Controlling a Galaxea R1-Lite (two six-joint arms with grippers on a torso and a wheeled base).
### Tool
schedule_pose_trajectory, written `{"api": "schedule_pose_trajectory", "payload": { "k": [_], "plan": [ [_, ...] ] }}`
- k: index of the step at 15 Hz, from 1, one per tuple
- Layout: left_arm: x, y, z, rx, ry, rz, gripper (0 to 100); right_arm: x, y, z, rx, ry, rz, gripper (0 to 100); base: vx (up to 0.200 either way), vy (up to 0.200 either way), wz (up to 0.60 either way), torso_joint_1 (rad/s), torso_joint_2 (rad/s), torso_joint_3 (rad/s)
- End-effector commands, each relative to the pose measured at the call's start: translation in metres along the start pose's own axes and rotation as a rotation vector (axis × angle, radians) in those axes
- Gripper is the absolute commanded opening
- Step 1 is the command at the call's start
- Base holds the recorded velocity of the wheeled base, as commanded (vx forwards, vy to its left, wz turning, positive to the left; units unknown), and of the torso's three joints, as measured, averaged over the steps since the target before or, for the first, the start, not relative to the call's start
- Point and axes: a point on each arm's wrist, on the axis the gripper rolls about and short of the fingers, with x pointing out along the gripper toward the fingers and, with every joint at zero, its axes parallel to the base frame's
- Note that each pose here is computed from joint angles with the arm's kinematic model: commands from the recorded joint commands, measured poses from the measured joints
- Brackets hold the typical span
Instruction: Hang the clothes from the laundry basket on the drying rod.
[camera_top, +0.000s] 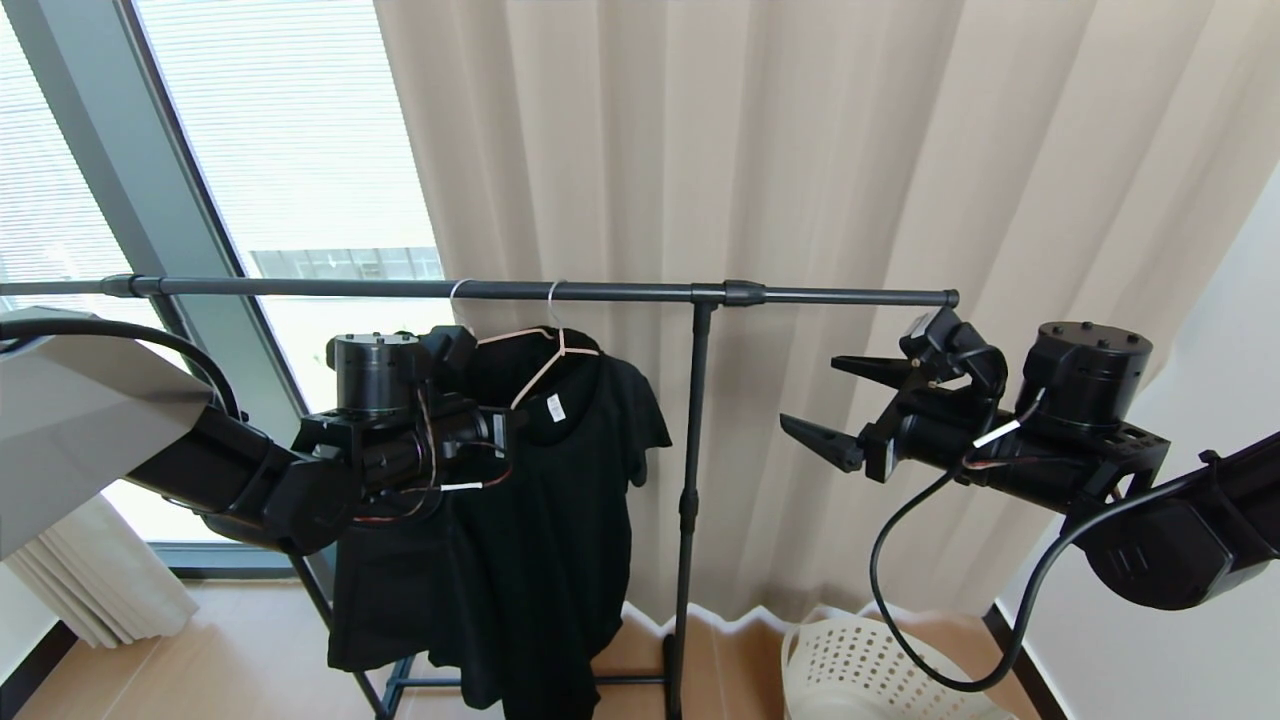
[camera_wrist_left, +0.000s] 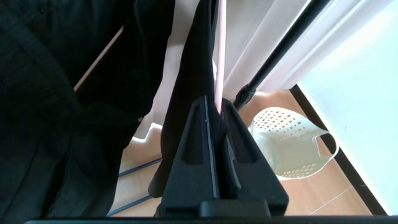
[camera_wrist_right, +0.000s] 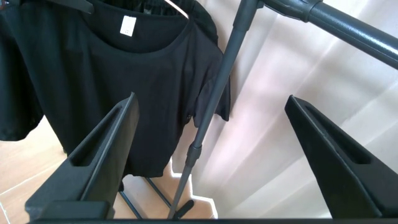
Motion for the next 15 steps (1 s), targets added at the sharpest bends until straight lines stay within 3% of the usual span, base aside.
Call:
{"api": "schedule_pose_trajectory", "payload": {
  "k": [1,11,12,15],
  "plan": [
    [0.0000,0.0000,0.0001,0.000,0.000,0.000,0,0.0004,-0.0001,-0.0002,0.000,0.000,0.001,100,0.000,0.000,0.00,0.000,0.00,0.000],
    [-0.0013,-0.0002,0.0007,0.001,-0.002,0.006,0,0.0003,0.0001,-0.0006,0.000,0.001,0.001,100,0.000,0.000,0.00,0.000,0.00,0.000],
    [-0.0008,-0.0001,0.0006,0.001,-0.002,0.006,100,0.0000,0.0001,-0.0001,0.000,0.000,0.001,100,0.000,0.000,0.00,0.000,0.00,0.000],
    [-0.0009,0.0004,0.0014,0.000,-0.007,0.007,100,0.0002,-0.0001,0.0003,-0.001,-0.001,0.001,100,0.000,0.000,0.00,0.000,0.00,0.000]
  ]
}}
